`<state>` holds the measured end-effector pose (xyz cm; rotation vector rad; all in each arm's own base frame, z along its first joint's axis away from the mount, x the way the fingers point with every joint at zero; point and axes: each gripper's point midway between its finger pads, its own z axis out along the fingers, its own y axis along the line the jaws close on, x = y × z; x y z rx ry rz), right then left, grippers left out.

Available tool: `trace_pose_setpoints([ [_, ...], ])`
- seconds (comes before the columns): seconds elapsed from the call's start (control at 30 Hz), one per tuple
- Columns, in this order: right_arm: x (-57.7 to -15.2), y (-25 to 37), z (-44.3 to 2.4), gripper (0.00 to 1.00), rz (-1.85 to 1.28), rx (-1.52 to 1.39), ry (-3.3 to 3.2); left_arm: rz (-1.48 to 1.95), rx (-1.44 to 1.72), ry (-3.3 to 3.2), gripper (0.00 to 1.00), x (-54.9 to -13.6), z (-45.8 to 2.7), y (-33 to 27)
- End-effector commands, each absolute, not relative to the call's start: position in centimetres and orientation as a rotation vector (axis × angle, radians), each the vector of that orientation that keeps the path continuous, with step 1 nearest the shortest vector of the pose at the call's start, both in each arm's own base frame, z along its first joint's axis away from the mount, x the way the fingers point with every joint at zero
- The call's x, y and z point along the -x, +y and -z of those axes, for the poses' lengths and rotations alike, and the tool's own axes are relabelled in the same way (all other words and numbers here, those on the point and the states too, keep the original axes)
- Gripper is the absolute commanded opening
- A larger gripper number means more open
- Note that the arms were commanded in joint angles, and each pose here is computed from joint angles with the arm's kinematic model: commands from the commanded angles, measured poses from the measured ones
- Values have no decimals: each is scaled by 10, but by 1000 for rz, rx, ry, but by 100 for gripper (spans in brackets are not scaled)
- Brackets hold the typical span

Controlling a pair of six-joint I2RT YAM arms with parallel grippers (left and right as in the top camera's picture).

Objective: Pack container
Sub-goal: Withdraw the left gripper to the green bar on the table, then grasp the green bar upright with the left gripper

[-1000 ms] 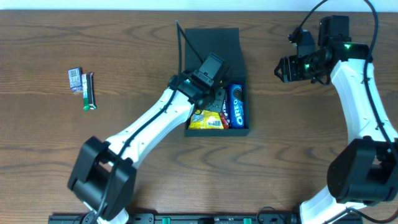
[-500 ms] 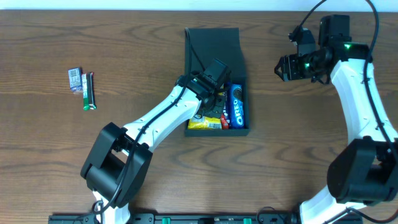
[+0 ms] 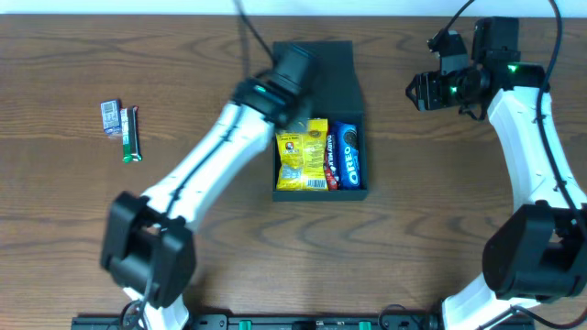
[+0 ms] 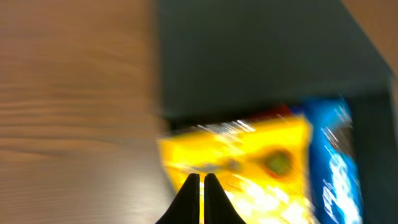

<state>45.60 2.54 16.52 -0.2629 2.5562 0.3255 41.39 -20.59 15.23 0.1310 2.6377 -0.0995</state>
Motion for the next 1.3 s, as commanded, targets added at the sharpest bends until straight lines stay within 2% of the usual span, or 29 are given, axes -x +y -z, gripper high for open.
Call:
trace_pose_setpoints([
  [0.0, -460, 25, -179, 60, -323, 268, 2502, -52, 76, 2597, 6, -433, -169, -139],
  [0.27, -471, 25, -186, 61, -307, 275, 2446, -166, 466, 2661, 6, -433, -158, -15],
  [0.33, -470, 25, -185, 61, -310, 275, 2453, -195, 523, 2652, 11, -433, -157, 8],
  [0.47, -467, 32, -184, 62, -328, 264, 2469, -240, 583, 2668, 34, -429, -146, 43],
  [0.53, -467, 32, -183, 63, -338, 239, 2475, -261, 607, 2686, 40, -423, -135, 58],
  [0.63, -467, 33, -183, 64, -345, 222, 2479, -281, 637, 2718, 43, -414, -118, 73],
  [0.73, -467, 33, -183, 64, -358, 182, 2484, -298, 641, 2748, 59, -404, -95, 79],
  [0.87, -465, 34, -182, 65, -366, 165, 2493, -302, 643, 2758, 68, -397, -69, 79],
  [1.07, -460, 34, -179, 65, -380, 137, 2521, -390, 672, 2742, 74, -387, -53, 93],
  [1.27, -451, 35, -173, 66, -390, 129, 2565, -273, 726, 2737, 72, -390, -42, 114],
])
